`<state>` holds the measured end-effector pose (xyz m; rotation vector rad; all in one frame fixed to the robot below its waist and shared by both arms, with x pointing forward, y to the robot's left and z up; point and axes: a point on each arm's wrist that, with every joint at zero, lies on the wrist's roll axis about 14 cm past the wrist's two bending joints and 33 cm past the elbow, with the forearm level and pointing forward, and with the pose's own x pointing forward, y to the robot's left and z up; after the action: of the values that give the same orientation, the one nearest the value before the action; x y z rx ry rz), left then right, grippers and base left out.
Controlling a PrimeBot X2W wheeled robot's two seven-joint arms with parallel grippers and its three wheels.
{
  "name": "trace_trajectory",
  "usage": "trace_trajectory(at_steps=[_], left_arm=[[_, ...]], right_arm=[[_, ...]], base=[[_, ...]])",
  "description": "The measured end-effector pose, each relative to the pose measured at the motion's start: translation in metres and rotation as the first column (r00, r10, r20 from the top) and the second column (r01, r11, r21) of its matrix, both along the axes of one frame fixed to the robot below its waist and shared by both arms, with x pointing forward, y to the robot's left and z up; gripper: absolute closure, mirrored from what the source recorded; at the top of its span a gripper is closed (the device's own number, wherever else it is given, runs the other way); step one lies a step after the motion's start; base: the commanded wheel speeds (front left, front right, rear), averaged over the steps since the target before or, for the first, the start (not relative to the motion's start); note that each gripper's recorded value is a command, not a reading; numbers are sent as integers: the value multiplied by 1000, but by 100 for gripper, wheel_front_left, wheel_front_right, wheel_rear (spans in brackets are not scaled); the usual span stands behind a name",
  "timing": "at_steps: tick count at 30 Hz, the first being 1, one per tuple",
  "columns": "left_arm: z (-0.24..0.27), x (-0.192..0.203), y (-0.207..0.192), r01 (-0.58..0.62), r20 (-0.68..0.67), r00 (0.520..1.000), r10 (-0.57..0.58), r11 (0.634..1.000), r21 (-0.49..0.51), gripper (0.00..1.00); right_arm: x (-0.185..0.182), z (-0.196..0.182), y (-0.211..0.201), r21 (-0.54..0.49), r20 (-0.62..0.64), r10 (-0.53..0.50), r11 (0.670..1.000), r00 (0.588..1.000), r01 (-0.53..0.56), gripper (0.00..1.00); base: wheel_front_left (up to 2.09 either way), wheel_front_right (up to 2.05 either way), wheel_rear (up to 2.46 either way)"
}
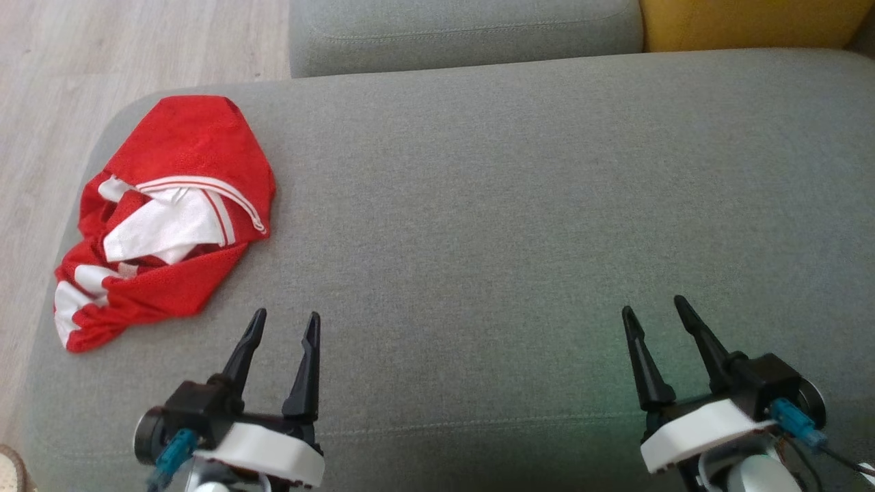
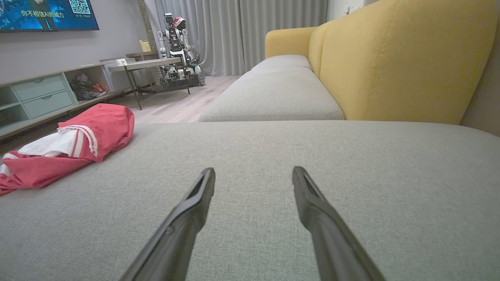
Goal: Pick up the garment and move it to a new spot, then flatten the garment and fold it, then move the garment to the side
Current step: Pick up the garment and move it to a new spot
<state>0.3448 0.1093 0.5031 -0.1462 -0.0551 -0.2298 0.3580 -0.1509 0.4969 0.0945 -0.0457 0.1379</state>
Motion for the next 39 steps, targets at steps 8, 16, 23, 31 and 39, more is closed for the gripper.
trace_trajectory(at_steps=[8, 16, 23, 31, 39], left_arm=[[6, 1, 1, -3, 20, 1000, 3, 1000, -2, 0], [7, 1, 2, -11, 23, 1000, 11, 1000, 10, 0], [6, -1, 9, -34, 21, 999, 33, 999, 16, 0], [7, -10, 33, -118, 23, 993, 118, 993, 18, 0], [7, -26, 67, -237, 22, 971, 236, 971, 22, 0]], right_arm=[[0, 0, -1, 4, -1, -2, 1000, 1000, 2, 0], [1, -2, 0, 4, -5, 0, 1000, 1000, 0, 0], [5, -2, 4, 5, -8, 13, 1000, 1000, -13, 0], [16, -2, 27, 21, -6, 81, 997, 997, -81, 0], [27, -3, 61, 33, -10, 178, 984, 984, -178, 0]], base=[[0, 0, 0], [0, 0, 0], [0, 0, 0], [0, 0, 0], [0, 0, 0]])
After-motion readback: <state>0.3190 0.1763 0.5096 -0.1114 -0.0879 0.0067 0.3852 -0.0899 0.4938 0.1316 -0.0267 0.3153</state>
